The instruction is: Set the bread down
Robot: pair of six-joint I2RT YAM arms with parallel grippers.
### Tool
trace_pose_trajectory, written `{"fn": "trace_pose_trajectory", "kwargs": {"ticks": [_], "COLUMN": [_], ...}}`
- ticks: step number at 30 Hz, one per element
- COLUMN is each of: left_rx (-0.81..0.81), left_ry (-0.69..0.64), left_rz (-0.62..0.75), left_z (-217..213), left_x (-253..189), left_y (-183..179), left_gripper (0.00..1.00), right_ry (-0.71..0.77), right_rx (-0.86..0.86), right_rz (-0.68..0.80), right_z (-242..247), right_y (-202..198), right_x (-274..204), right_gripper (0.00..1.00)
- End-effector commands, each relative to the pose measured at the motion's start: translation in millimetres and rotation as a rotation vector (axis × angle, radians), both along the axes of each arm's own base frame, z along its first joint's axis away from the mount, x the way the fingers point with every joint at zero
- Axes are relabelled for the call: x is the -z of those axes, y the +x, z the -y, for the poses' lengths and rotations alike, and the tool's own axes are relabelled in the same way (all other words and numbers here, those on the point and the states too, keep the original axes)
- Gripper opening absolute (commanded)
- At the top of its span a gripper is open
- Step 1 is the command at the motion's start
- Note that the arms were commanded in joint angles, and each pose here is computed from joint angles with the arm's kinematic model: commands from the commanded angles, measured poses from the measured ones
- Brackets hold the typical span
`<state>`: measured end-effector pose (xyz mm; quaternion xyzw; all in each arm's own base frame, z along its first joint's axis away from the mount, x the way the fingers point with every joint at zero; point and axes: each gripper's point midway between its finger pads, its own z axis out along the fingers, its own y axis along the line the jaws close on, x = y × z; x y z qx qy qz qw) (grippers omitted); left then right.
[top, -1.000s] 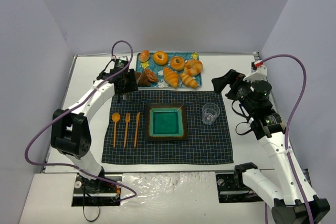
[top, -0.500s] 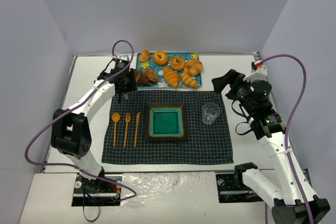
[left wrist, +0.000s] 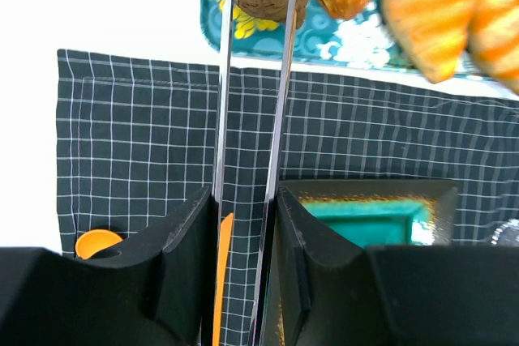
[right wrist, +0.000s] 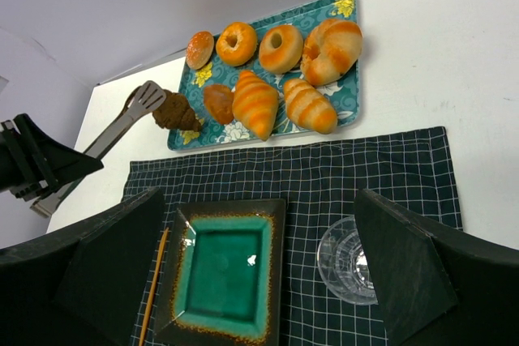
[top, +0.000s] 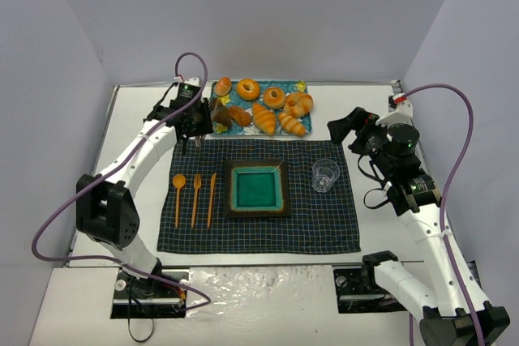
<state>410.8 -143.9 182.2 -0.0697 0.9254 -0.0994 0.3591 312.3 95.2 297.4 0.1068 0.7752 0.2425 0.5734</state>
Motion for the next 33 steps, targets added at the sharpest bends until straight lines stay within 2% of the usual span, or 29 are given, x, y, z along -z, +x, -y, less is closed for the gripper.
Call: {"fn": "trace_pose_trajectory", "kwargs": {"ticks": [1, 19, 33], "left_rx": [0.049, 0.087, 0.267], "left_ry": [-0.041, -0.039, -0.07], "left_rz": [0.174, 0.218, 0.154], "left_z": [9, 7, 32], "left_x": [-76, -102, -98], "left_y": [1, -28, -95], "left_gripper": [0.08, 0.05, 0.04], "right_ry": [0.003, 0.009, 0.008], "right_rx": [0.015, 0.018, 0.018], "right_rz": [0.066, 0.055, 0.046], "right_z": [1, 0, -2], "right_y": [7, 8, 9], "right_x": [-18, -14, -8], "right_gripper": [1.0, 1.0, 1.0]}}
